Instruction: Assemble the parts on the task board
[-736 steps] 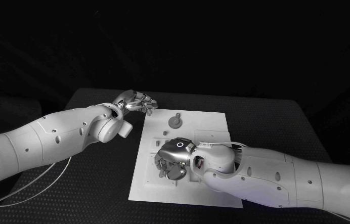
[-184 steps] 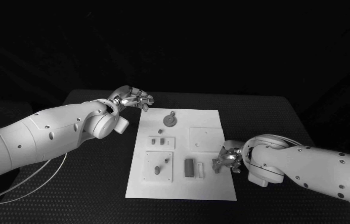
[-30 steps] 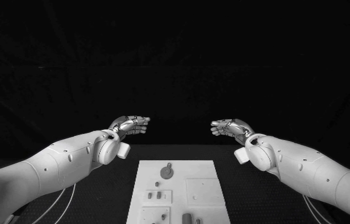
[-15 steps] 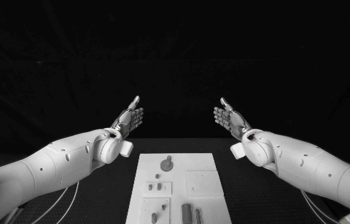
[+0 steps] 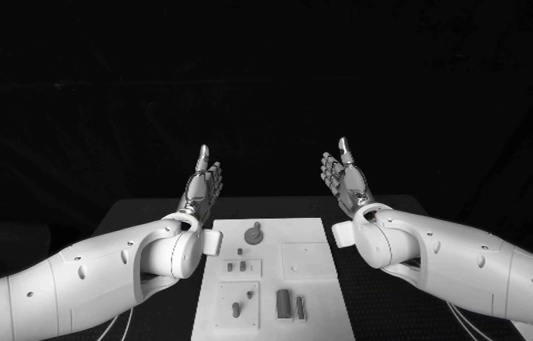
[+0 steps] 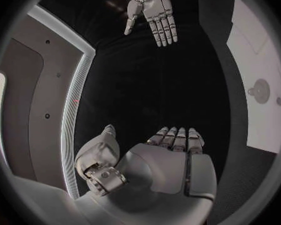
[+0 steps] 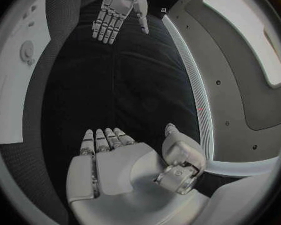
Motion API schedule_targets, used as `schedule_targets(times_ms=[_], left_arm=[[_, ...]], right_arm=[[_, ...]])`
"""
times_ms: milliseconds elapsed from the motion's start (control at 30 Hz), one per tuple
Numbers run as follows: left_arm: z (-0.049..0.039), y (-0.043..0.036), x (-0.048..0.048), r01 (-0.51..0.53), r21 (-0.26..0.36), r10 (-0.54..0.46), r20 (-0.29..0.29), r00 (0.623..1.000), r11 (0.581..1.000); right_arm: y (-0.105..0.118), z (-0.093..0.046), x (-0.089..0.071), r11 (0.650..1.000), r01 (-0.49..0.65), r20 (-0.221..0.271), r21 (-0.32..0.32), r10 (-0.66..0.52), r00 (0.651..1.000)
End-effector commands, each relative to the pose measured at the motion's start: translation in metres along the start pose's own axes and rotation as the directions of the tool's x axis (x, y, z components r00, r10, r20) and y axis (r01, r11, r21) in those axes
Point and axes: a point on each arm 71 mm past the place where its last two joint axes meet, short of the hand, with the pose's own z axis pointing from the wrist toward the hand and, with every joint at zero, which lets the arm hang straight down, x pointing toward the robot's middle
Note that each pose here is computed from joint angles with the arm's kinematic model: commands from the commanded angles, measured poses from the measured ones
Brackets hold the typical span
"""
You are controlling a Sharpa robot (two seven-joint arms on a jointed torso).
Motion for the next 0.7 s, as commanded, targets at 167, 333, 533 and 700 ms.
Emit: schedule_targets(times_ms=[167,333,533,700], left_arm=[[-0.0189,-0.0058,0.0041,-0.024,0.07,0.012,0.157,0.988,0.997],[-0.0208,-0.0059,0.0053,-0.023,0.071,0.011,0.16,0.987,0.997],[-0.0208,-0.0059,0.0053,-0.023,0.071,0.011,0.16,0.987,0.997],[-0.0208,-0.0059,0.0053,-0.023,0.071,0.011,0.16,0.987,0.997]], right_arm=[[0.005,-0.026,0.005,1.0,-0.011,0.2,-0.022,0.015,0.98],[0.006,-0.033,0.008,1.0,-0.016,0.214,-0.018,0.02,0.977],[0.006,-0.033,0.008,1.0,-0.016,0.214,-0.018,0.02,0.977],[0.006,-0.033,0.008,1.0,-0.016,0.214,-0.018,0.02,0.977]])
